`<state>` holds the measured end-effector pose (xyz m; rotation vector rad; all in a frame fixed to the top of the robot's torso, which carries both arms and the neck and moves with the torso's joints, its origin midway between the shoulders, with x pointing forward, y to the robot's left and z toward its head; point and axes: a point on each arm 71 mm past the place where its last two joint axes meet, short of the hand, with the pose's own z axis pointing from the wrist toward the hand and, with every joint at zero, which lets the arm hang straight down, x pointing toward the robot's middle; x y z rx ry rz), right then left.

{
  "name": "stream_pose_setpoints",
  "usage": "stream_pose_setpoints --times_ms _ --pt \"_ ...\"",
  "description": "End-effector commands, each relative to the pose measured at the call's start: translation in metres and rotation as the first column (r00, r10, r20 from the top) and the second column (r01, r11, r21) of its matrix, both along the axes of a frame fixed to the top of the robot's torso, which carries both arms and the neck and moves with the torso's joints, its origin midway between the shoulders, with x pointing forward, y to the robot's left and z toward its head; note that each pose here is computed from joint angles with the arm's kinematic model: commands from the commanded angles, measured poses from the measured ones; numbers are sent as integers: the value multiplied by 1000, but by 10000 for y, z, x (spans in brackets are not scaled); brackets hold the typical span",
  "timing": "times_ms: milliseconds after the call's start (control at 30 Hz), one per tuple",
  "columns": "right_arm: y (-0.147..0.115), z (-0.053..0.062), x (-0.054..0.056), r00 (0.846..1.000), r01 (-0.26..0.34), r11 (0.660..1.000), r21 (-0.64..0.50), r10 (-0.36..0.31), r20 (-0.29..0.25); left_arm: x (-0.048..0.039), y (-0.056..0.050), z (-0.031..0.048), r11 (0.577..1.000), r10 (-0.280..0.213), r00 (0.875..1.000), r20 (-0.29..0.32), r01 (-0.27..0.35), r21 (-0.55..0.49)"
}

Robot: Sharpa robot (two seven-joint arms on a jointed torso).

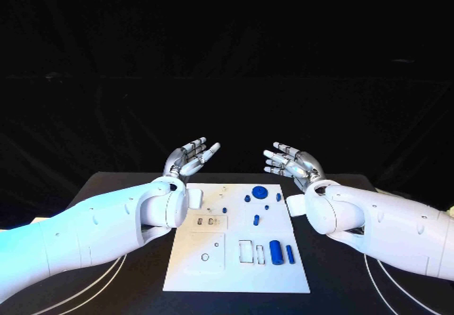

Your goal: Assemble the parts on the task board

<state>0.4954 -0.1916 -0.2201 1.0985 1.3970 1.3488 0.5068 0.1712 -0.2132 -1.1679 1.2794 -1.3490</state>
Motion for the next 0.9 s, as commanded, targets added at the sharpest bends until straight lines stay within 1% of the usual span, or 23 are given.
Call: stream_pose_setpoints --times_ms 33,133,300,333,567,700,800,900 --pt "129 -16 -2 976 -216 976 -27 215 -36 -1 -58 12 997 -74 997 3 74 -22" --pt "139 -15 20 967 -253 967 -39 252 -45 -1 -58 12 997 -74 997 3 74 -22" --pt "145 -14 33 961 -275 960 -46 273 -52 -1 -58 12 997 -74 997 3 74 -22" --pt "-115 115 151 967 -147 923 -355 209 144 -33 124 48 998 -54 998 28 54 16" --pt "-161 208 164 950 -121 871 -476 241 200 -96 174 98 997 -78 996 33 77 15" --pt "-166 261 182 939 -110 837 -537 264 220 -135 204 151 996 -88 995 35 88 3" --pt "-167 299 201 931 -106 803 -586 287 226 -173 206 192 994 -106 994 35 107 -10" --pt "-163 335 222 920 -102 761 -641 317 231 -211 197 236 992 -124 992 37 125 -23"
